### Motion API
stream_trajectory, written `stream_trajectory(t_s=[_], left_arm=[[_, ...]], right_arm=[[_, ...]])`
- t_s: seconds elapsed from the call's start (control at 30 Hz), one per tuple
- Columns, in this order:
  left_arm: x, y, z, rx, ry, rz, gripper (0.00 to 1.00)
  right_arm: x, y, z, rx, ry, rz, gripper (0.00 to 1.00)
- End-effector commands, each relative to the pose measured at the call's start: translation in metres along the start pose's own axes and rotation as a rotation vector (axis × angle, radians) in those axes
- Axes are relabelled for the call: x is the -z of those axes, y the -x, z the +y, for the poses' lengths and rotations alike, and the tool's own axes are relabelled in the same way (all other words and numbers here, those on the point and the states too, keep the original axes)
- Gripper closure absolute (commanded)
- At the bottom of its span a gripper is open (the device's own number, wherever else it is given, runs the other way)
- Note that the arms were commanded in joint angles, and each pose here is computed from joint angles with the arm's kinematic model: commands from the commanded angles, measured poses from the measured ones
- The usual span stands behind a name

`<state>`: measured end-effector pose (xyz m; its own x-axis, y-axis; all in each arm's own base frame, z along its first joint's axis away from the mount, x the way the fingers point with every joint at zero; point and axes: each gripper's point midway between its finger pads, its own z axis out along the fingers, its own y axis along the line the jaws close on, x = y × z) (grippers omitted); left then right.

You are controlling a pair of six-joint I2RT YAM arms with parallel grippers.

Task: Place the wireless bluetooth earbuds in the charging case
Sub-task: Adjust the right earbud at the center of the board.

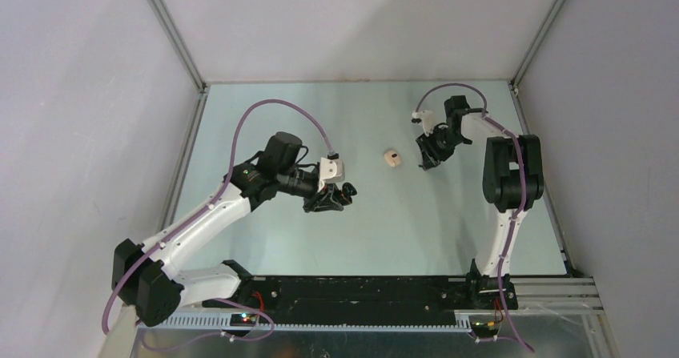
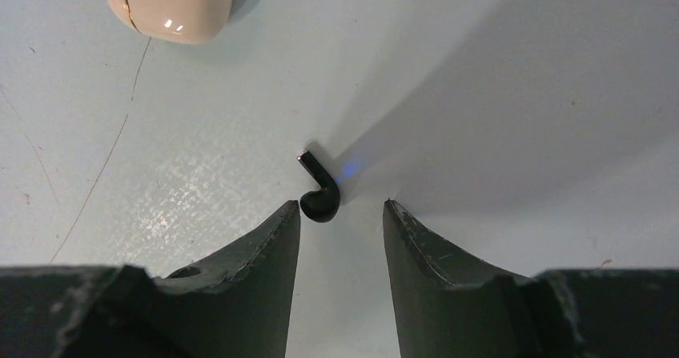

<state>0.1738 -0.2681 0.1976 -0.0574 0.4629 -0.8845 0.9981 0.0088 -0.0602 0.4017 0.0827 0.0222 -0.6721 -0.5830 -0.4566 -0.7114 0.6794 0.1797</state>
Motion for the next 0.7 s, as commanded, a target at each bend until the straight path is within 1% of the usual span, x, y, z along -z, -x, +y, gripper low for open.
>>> stream_trajectory(t_s=[0.0, 0.17, 0.27, 0.43, 0.67], left_arm=[[0.001, 0.011, 0.0, -0.052, 0.002, -0.02, 1.0], [0.002, 0.011, -0.001, -0.055, 0.002, -0.02, 1.0], [0.003, 0.012, -0.001, -0.059, 0.003, -0.023, 1.0], [0.002, 0.011, -0.001, -0.061, 0.002, -0.023, 1.0], [0.002, 0.01, -0.001, -0.058, 0.0, -0.021, 1.0]], right_arm=[[0.007, 0.002, 0.006, 0.014, -0.05, 0.013, 0.53], [0.003, 0.003, 0.012, -0.017, -0.09, 0.023, 0.53], [0.002, 0.003, 0.006, -0.041, -0.137, 0.035, 0.54], [0.002, -0.003, 0.002, -0.069, -0.173, 0.066, 0.62], [0.0, -0.01, 0.002, -0.084, -0.197, 0.085, 0.67]])
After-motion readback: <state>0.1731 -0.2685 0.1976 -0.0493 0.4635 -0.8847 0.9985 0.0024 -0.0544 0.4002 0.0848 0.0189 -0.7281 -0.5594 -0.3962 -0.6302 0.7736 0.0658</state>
